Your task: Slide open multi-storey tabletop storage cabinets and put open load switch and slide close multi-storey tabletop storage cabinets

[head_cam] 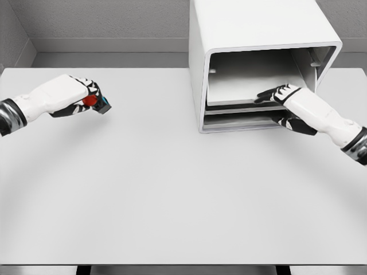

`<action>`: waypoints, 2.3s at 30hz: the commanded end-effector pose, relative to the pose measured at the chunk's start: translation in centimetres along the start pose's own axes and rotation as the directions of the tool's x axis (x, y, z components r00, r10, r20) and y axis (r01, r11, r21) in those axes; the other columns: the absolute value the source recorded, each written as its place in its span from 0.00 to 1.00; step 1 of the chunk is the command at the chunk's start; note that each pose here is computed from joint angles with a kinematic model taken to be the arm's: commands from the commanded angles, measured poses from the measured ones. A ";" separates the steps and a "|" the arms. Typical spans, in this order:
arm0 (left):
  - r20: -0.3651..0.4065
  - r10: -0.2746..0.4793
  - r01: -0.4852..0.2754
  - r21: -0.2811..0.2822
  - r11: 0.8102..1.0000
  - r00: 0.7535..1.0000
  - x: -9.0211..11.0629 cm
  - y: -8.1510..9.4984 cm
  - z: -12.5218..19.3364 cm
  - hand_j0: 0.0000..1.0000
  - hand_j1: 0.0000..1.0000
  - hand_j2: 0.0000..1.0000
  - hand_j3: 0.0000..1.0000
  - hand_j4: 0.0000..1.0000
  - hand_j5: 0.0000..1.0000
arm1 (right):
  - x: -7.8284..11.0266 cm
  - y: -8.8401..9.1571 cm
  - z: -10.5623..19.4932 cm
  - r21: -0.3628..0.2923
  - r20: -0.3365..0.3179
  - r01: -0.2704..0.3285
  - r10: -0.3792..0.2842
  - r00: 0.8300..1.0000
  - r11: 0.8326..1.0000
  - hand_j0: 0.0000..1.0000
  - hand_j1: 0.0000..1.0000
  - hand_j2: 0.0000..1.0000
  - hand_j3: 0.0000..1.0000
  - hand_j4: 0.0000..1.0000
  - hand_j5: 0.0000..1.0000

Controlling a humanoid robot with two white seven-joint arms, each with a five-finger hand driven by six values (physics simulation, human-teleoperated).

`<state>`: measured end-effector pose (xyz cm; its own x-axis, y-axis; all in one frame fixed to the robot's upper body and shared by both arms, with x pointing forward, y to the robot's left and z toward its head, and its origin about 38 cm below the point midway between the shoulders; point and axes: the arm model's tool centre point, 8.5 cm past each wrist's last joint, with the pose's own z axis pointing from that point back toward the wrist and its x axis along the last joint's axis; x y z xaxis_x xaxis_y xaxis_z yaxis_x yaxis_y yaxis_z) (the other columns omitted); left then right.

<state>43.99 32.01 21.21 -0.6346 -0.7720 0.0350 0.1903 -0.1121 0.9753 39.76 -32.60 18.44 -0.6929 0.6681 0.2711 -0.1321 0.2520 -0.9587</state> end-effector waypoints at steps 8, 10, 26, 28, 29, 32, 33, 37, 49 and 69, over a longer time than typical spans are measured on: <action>0.020 -0.011 0.010 0.029 1.000 1.000 0.8 0.9 0.1 0.43 0.43 0.43 0.43 0.43 0.43 | 0.1 -0.9 1.2 -0.015 -0.009 -0.013 0.013 1.000 1.000 0.68 0.68 0.68 0.68 0.68 0.68; 0.033 -0.012 0.010 0.039 0.999 0.999 1.2 1.1 0.1 0.43 0.43 0.43 0.43 0.43 0.43 | 0.0 -0.9 1.5 -0.012 -0.014 -0.014 0.013 1.000 1.000 0.68 0.68 0.68 0.68 0.68 0.68; 0.087 -0.029 0.022 0.083 0.996 0.996 3.1 2.0 0.2 0.44 0.44 0.44 0.44 0.44 0.44 | 0.3 -2.1 3.4 -0.021 -0.025 -0.028 0.028 0.999 0.999 0.68 0.68 0.68 0.68 0.68 0.68; 0.094 -0.036 0.027 0.093 0.995 0.995 3.5 2.3 0.1 0.44 0.44 0.44 0.44 0.44 0.44 | 0.1 -2.3 3.9 -0.020 -0.036 -0.031 0.030 0.999 0.999 0.68 0.68 0.68 0.68 0.68 0.68; 0.096 -0.034 0.025 0.094 0.995 0.995 3.5 2.3 0.1 0.44 0.44 0.44 0.44 0.44 0.44 | 0.3 -2.3 4.2 -0.023 -0.036 -0.030 0.029 0.999 0.999 0.68 0.68 0.68 0.68 0.68 0.68; 0.102 -0.042 0.031 0.103 0.994 0.994 3.8 2.6 0.2 0.44 0.44 0.44 0.44 0.44 0.44 | 0.8 -2.9 4.6 -0.051 -0.034 -0.038 0.037 0.999 0.998 0.68 0.68 0.68 0.68 0.68 0.68; 0.103 -0.043 0.032 0.103 0.994 0.994 3.8 2.7 0.2 0.44 0.44 0.44 0.44 0.44 0.44 | 0.8 -3.1 4.5 -0.057 -0.033 -0.038 0.036 0.999 0.998 0.68 0.68 0.68 0.68 0.68 0.68; 0.104 -0.044 0.033 0.104 0.994 0.994 3.9 2.7 0.2 0.44 0.44 0.44 0.44 0.44 0.44 | 0.7 -3.4 4.3 -0.073 -0.030 -0.027 0.025 0.999 0.997 0.68 0.68 0.68 0.68 0.68 0.68; 0.116 -0.052 0.039 0.116 0.993 0.992 4.5 2.9 0.1 0.44 0.44 0.44 0.44 0.44 0.44 | 1.2 -3.3 2.0 -0.120 0.007 -0.007 0.008 1.000 0.993 0.68 0.68 0.68 0.68 0.68 0.68; 0.149 -0.061 0.038 0.155 0.987 0.987 6.0 3.5 -0.5 0.44 0.44 0.44 0.44 0.44 0.44 | 2.9 -0.2 -3.2 -0.118 0.084 0.062 -0.052 0.995 0.991 0.69 0.69 0.69 0.69 0.69 0.69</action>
<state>41.16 26.67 24.63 -0.7493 -0.6623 0.0032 0.0490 -0.0505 0.9975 39.89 -28.55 20.64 -0.7532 0.5913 0.2883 -0.0658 0.3684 -0.9273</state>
